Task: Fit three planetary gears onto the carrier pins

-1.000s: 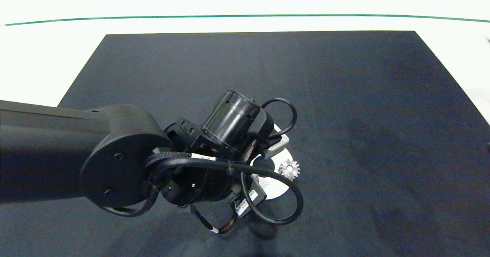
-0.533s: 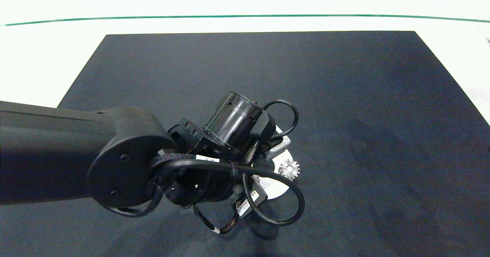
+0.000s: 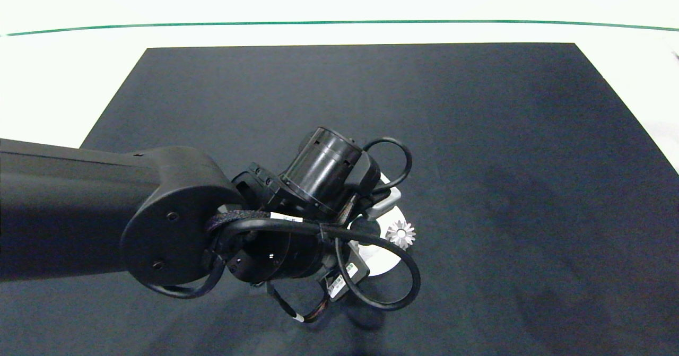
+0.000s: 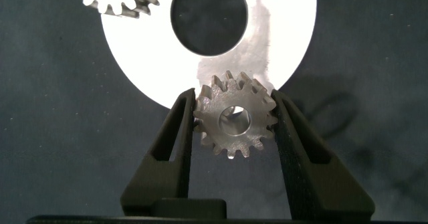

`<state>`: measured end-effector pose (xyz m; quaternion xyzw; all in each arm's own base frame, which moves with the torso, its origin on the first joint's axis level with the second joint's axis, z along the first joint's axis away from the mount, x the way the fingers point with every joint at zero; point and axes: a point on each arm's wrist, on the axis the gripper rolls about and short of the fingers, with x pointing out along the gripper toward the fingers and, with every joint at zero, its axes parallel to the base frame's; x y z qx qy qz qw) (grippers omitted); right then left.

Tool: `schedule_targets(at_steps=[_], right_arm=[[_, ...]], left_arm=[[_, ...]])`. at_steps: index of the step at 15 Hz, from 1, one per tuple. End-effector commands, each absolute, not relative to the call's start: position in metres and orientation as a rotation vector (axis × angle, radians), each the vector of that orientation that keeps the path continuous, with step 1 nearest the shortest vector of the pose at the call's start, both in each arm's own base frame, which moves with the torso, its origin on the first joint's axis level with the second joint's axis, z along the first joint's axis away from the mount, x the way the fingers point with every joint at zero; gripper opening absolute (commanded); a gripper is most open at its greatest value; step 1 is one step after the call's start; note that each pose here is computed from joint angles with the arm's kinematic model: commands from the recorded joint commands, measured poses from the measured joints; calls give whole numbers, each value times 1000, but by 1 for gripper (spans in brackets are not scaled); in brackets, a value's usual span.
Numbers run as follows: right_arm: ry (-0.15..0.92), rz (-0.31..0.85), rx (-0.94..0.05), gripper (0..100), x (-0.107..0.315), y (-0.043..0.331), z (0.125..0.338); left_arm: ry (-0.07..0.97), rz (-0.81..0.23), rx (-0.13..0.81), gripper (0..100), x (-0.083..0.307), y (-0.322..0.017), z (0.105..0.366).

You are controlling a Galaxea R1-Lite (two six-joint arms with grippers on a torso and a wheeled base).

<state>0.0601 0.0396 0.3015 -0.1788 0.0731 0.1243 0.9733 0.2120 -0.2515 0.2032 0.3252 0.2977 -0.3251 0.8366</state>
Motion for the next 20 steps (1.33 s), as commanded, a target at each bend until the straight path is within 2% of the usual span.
schedule_targets(at_steps=[1, 20], right_arm=[[149, 249, -369, 100, 60, 39, 301], [154, 255, -383, 100, 59, 39, 298]], left_arm=[[626, -683, 688, 10, 212, -250, 205], [624, -664, 688, 10, 213, -250, 203]])
